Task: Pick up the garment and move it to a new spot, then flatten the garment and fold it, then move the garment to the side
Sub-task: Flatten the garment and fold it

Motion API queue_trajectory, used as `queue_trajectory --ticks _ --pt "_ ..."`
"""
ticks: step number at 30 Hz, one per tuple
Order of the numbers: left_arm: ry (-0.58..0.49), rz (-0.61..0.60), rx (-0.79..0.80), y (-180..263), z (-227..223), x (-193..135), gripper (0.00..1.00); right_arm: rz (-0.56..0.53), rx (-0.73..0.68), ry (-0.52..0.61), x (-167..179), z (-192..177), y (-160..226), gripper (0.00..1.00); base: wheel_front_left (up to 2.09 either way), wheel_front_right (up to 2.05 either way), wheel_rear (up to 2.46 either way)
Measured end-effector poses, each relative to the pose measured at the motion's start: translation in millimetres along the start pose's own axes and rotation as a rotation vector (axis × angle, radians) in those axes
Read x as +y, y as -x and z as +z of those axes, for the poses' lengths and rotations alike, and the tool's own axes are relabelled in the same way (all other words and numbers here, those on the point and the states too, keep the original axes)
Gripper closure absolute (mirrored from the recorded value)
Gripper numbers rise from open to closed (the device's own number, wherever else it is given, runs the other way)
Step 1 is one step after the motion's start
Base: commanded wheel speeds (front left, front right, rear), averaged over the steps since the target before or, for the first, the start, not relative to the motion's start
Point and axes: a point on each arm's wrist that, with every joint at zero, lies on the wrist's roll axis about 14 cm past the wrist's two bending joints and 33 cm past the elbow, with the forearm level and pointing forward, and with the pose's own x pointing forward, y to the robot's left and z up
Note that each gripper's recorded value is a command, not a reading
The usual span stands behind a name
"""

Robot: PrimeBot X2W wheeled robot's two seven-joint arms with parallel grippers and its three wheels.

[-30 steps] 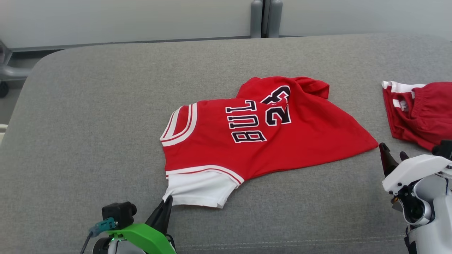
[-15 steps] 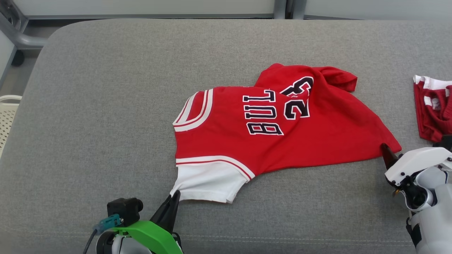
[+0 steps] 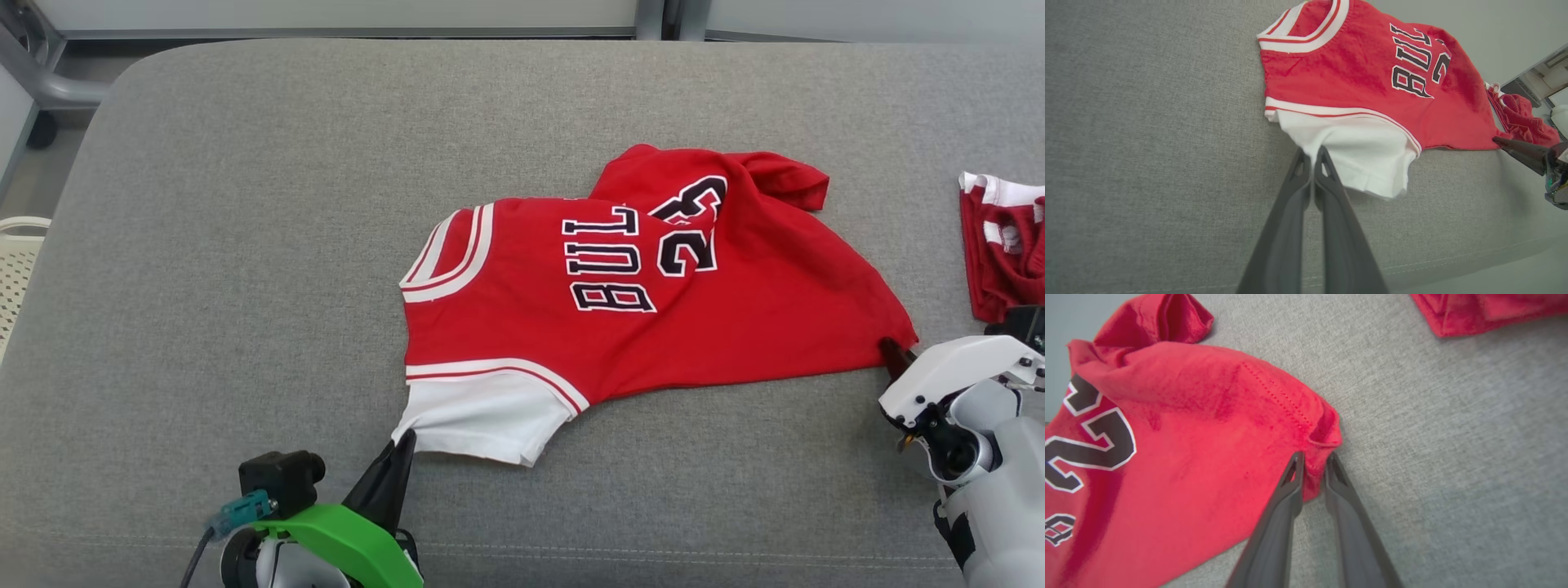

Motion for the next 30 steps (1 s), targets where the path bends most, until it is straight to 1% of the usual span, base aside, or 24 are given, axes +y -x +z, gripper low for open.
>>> queue_trajectory --ticks 1,2,3,9,11,14,21,27,30 --pt "0.003 -0.003 -0.006 0 2 -1 1.0 0.006 0.003 -0.001 2 -1 0 0.77 0.0 0.0 0.0" --pt "0.011 -0.007 -0.013 -1 4 -1 1.0 0.008 -0.004 0.009 0 2 0 0.9 0.0 0.0 0.0" --pt "0.015 -0.009 -0.017 -1 5 -2 1.0 0.007 -0.01 0.016 -1 3 0 1.0 0.0 0.0 0.0" --pt "0.066 -0.034 -0.059 -3 16 -10 1.0 0.031 -0.067 -0.014 5 17 1 1.0 0.0 0.0 0.0" --pt "0.099 -0.049 -0.087 -4 24 -14 1.0 0.047 -0.099 -0.027 8 25 3 1.0 0.0 0.0 0.0" --pt "0.144 -0.077 -0.133 -5 36 -23 1.0 0.089 -0.147 -0.077 18 40 8 1.0 0.0 0.0 0.0" --pt "0.281 -0.14 -0.256 -5 73 -39 1.0 0.176 -0.237 -0.118 33 70 29 1.0 0.0 0.0 0.0" --pt "0.305 -0.221 -0.356 -4 121 -57 1.0 0.248 -0.297 -0.118 49 96 52 1.0 0.0 0.0 0.0" --pt "0.276 -0.27 -0.398 -1 146 -70 1.0 0.28 -0.331 -0.097 59 109 64 1.0 0.0 0.0 0.0"
